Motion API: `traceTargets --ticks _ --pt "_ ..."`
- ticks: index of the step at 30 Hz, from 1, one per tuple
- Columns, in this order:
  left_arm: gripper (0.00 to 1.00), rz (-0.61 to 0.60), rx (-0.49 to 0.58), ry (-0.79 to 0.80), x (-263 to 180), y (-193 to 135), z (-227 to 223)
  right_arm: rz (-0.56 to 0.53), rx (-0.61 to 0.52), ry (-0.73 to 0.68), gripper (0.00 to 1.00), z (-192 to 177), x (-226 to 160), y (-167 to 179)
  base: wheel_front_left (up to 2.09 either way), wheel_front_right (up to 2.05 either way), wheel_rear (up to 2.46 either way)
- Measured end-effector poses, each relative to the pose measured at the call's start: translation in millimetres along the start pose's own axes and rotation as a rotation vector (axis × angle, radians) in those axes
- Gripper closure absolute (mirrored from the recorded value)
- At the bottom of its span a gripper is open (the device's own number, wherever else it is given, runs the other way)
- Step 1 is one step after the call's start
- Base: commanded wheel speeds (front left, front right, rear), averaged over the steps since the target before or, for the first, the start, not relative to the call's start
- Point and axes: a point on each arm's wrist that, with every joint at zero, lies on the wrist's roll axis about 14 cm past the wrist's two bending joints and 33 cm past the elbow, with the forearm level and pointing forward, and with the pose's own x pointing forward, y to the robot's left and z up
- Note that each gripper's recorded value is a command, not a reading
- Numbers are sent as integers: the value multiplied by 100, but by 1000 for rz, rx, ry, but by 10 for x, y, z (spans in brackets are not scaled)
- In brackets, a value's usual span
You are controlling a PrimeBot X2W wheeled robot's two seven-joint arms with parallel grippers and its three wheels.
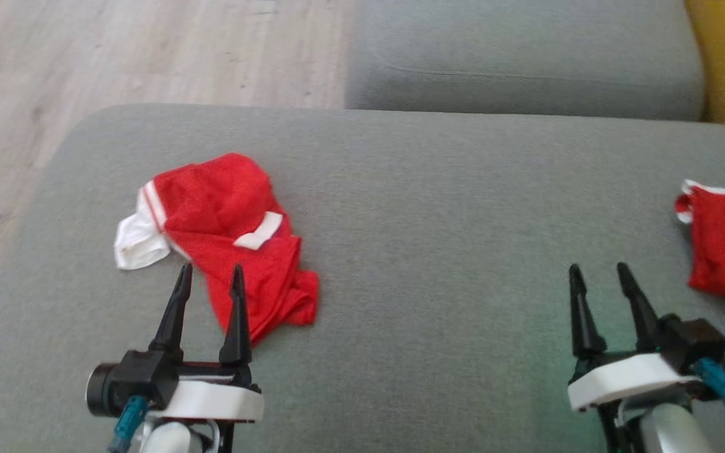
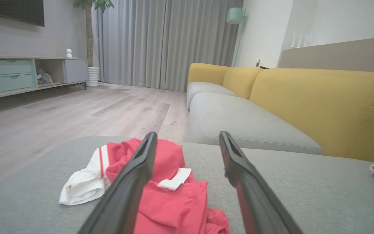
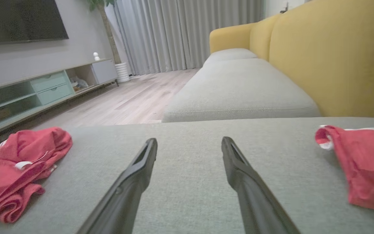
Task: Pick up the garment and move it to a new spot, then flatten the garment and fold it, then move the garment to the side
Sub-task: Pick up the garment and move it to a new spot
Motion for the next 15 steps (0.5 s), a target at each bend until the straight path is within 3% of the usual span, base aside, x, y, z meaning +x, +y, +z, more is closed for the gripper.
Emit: traceTargets --ticks 15 --pt "0 216 37 -32 -468 653 120 293 22 55 0 -147 123 985 0 0 0"
